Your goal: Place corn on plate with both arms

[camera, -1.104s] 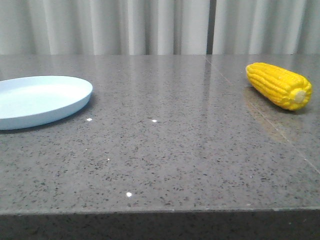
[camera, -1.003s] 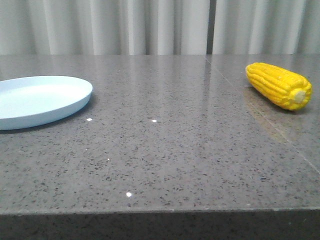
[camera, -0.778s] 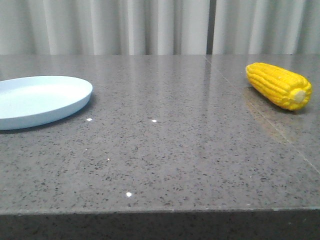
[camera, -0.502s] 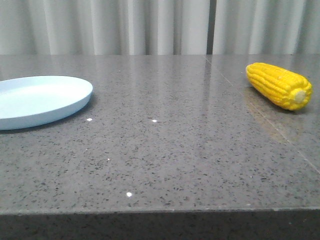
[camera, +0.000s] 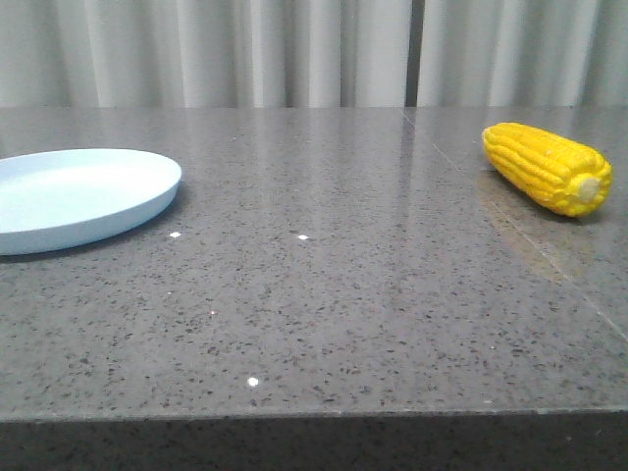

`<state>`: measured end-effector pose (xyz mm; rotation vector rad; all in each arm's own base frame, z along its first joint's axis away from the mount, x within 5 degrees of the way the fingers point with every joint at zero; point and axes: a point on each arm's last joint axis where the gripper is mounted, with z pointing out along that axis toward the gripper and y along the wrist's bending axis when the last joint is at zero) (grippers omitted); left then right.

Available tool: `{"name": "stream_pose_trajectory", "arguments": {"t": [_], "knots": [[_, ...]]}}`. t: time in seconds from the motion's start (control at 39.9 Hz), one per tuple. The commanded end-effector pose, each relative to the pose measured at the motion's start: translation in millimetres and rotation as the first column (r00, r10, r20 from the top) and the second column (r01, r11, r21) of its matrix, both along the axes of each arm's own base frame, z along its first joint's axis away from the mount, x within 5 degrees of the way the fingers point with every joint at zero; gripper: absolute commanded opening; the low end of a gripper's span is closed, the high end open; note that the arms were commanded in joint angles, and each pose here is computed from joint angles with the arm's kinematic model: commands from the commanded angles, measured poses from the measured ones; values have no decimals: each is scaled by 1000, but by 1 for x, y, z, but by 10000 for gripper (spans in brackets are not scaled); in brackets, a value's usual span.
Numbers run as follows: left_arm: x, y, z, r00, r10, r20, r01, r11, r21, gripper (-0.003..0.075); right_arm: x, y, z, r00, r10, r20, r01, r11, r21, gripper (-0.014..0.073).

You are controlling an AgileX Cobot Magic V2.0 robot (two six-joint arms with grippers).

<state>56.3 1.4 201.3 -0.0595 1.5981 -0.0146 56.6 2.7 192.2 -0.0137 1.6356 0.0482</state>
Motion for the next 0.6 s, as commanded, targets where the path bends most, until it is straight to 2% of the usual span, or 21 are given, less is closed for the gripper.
{"name": "stream_pose_trajectory", "arguments": {"t": [0.0,0.1,0.23,0.33,0.43,0.58], "knots": [[-2,0,12,989,4,145,-4,1000,-3,-20,-2,-1,19,988,-19,155,17,1000,10,-61],[-3,1,19,976,7,219,-7,1000,-1,-20,-6,-1,36,980,-18,197,16,1000,11,-61],[-11,0,49,940,6,342,-11,1000,13,-20,-16,-1,71,971,-9,239,7,1000,11,-60],[-20,-1,85,912,-12,411,-42,992,123,-20,-24,0,99,978,3,208,-5,1000,6,-59],[-19,-1,116,928,-10,373,-75,974,212,-20,-24,1,124,991,16,131,-16,1000,1,-59],[7,2,140,980,16,197,-59,975,214,-20,-4,2,153,1000,24,8,-24,1000,-2,-59]]}}
